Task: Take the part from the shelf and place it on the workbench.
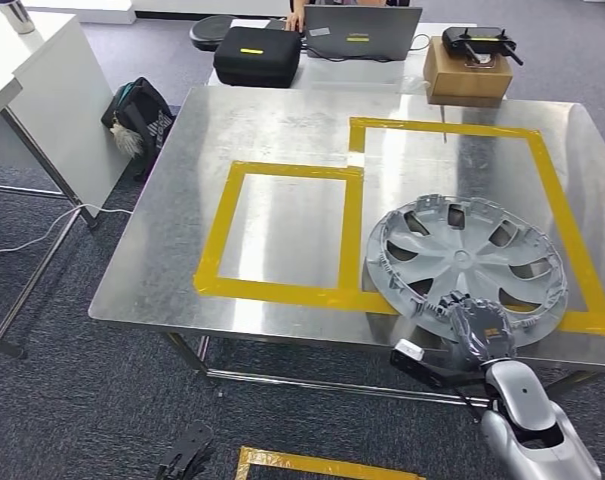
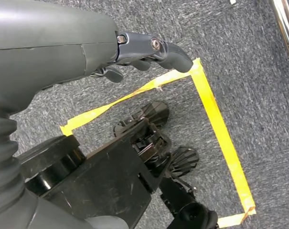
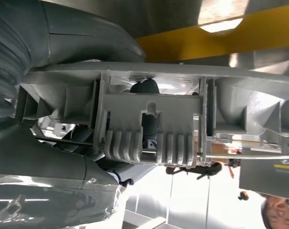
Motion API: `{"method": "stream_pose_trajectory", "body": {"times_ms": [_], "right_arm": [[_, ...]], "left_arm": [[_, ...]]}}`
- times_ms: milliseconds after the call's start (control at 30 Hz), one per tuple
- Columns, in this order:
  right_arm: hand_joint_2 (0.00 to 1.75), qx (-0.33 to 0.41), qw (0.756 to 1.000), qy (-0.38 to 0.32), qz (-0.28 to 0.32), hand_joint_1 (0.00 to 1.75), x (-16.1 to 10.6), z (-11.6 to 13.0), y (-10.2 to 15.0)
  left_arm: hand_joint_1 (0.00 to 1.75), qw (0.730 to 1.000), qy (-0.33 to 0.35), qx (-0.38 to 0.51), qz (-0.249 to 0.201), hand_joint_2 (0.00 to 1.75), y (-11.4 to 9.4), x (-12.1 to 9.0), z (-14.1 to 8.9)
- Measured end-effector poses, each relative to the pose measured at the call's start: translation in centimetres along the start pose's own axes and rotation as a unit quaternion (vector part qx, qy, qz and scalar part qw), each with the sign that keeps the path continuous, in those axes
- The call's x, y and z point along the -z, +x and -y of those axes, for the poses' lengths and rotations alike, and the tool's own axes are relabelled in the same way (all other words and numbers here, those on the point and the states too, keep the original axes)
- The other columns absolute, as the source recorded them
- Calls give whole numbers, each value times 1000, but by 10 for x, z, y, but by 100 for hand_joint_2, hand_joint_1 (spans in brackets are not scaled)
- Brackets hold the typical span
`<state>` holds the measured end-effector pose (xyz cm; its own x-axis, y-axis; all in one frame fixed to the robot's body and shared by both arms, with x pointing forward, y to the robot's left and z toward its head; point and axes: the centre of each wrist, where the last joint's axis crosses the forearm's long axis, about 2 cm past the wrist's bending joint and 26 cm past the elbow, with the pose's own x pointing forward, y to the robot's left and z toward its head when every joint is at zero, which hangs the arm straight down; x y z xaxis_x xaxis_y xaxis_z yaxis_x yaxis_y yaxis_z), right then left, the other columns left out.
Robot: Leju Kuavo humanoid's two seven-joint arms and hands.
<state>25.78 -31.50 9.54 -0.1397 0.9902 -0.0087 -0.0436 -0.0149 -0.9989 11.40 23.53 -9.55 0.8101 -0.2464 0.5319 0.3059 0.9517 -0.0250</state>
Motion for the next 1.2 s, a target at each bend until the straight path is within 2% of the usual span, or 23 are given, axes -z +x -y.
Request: {"method": "stream_pose_trajectory", "body": {"times_ms": [433,1200], "right_arm": [[175,-12,1000,9,-9,175,-3,-3,-10],[175,-24,999,17,24,175,1,-4,6]], "left_arm": [[0,1000,0,0,0,175,0,0,0],[0,1000,0,3,2,175,3,1,-1]]}}
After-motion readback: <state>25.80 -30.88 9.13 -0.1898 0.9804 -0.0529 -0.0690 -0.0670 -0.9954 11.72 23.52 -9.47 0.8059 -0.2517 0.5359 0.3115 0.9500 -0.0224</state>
